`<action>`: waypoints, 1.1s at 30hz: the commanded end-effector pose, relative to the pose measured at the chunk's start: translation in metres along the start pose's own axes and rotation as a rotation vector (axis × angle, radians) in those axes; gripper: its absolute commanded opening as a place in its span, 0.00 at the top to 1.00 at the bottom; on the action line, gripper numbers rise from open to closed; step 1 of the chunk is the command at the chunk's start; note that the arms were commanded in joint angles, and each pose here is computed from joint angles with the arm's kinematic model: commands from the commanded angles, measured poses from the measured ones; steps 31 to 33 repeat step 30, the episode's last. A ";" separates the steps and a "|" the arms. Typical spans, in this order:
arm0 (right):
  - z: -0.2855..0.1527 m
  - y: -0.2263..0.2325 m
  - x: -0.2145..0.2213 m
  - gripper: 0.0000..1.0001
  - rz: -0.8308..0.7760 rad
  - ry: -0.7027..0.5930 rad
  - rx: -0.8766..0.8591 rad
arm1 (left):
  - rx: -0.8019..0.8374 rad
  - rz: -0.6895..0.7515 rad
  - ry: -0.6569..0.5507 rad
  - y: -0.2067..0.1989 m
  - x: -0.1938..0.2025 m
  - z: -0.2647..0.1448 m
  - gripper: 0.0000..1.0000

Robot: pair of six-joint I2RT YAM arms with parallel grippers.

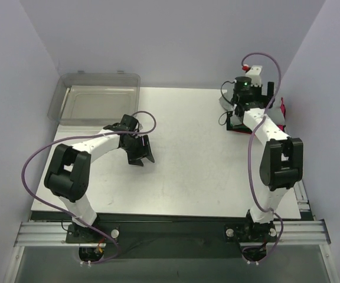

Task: Fold and stack the t-shirts
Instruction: Put the neatly folded tshirt into the corner of the board with the right arm

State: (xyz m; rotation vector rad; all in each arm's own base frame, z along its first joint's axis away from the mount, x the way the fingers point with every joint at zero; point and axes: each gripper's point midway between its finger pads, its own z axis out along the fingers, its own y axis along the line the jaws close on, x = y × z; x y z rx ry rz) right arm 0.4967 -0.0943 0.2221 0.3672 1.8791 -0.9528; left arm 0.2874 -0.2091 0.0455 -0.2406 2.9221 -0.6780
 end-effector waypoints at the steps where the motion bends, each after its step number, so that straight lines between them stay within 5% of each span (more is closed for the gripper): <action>1: -0.051 -0.007 -0.042 0.00 0.089 -0.128 -0.063 | 0.063 0.074 -0.138 -0.027 -0.023 -0.029 0.32; 11: -0.169 0.016 0.000 0.00 0.197 -0.032 -0.514 | 0.129 0.163 -0.476 -0.052 -0.053 -0.096 0.32; 20: -0.232 -0.009 0.060 0.00 0.195 0.018 -0.736 | 0.054 0.134 -0.802 -0.022 -0.058 -0.156 0.29; 33: -0.240 -0.055 0.083 0.00 0.199 -0.016 -0.690 | -0.106 0.076 -1.014 0.019 -0.057 -0.206 0.24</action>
